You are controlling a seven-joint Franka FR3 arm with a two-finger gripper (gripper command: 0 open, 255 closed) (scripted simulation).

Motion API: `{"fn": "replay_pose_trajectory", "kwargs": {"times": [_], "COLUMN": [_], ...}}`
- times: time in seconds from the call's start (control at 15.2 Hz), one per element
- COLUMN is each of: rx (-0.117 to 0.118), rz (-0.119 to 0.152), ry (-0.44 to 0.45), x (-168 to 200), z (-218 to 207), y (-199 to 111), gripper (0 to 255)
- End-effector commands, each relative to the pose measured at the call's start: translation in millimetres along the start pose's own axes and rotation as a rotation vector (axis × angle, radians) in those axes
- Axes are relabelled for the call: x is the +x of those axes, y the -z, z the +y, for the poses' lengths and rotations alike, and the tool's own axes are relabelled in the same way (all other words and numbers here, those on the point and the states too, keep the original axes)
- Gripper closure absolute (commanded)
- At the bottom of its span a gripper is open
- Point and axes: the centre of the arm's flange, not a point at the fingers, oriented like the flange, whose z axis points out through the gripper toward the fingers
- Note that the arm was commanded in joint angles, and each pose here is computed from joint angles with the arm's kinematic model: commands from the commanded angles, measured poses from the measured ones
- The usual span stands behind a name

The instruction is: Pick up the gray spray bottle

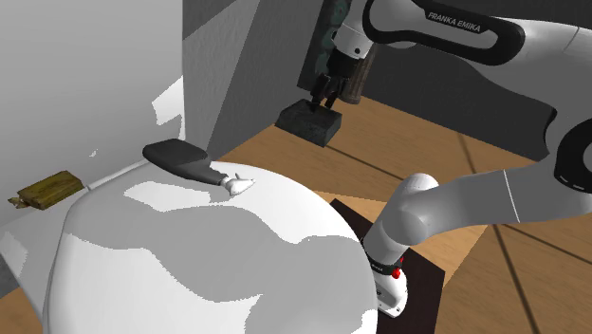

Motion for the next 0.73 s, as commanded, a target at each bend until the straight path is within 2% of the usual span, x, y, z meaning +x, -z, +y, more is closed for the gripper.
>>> {"fn": "replay_pose_trajectory", "kwargs": {"times": [0.0, 0.66], "rx": [0.0, 0.037], "rz": [0.0, -0.068], "ry": [0.0, -0.032], "x": [0, 24], "z": [0, -121], "y": [0, -35], "gripper": [0, 0]}}
